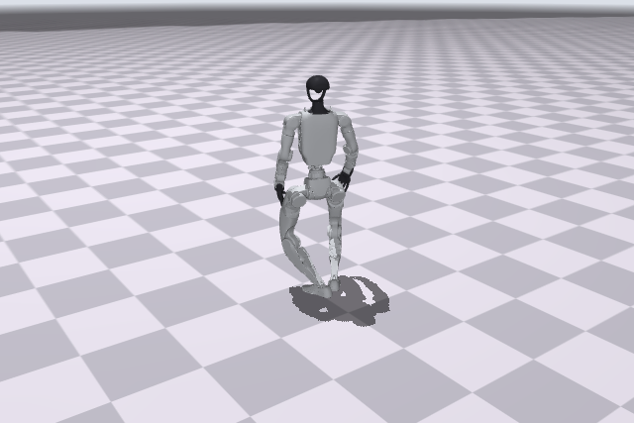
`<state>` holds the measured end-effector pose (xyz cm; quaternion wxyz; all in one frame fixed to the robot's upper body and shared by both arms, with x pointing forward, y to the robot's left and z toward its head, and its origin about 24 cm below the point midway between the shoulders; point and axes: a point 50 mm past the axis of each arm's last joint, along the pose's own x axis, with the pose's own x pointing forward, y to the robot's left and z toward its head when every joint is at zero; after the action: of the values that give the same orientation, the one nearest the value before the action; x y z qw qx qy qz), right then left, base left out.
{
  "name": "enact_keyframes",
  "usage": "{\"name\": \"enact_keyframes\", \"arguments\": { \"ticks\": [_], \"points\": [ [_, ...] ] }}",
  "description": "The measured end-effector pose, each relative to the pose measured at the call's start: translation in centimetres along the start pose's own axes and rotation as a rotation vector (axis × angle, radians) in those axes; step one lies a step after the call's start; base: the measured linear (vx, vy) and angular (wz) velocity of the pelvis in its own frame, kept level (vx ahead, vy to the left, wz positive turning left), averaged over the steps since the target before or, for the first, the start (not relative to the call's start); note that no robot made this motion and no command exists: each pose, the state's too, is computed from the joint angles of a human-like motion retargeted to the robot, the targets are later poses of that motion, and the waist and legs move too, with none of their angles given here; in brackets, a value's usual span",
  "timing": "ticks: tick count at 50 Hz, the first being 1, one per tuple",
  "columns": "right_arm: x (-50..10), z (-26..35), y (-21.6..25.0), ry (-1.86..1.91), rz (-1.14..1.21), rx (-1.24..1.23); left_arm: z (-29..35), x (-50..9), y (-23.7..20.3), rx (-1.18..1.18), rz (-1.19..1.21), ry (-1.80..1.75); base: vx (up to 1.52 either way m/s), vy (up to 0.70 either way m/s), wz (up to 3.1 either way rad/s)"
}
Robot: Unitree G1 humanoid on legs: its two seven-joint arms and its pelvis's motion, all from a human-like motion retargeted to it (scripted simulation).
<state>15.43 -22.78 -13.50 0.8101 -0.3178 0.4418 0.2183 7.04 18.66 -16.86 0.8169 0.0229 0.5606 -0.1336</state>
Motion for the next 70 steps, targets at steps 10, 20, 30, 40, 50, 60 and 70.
{"name": "enact_keyframes", "arguments": {
  "ticks": [10,20,30,40,50,60,70],
  "points": [
    [0.7,3.3,0.0,-0.089,0.072,-0.163,2.2,0.2,-0.2,0.158,-0.008,-0.089,0.04,0.19,1.62],
    [1.2,6.6,0.7,-0.176,0.141,-0.324,3.9,-0.6,0.3,0.258,0.001,-0.211,0.06,0.1,0.54],
    [1.2,6.6,0.8,-0.172,0.163,-0.363,0.1,-2.3,0.5,0.295,-0.087,-0.149,0.08,0.05,0.11],
    [0.9,3.2,1.1,-0.065,0.162,-0.242,-2.5,-4.3,2.9,0.254,-0.13,-0.055,0.21,-0.01,0.05],
    [0.3,0.0,3.7,0.032,0.215,-0.149,0.4,-4.2,6.1,0.256,-0.015,-0.085,0.18,-0.13,0.04],
    [-0.2,-1.5,5.3,0.089,0.282,-0.183,3.7,-2.1,4.4,0.327,-0.048,-0.114,0.12,-0.09,-0.2],
    [-0.4,-1.6,5.7,0.079,0.308,-0.207,2.0,-1.3,3.0,0.399,-0.117,0.012,0.03,-0.01,0.03]
  ]
}}
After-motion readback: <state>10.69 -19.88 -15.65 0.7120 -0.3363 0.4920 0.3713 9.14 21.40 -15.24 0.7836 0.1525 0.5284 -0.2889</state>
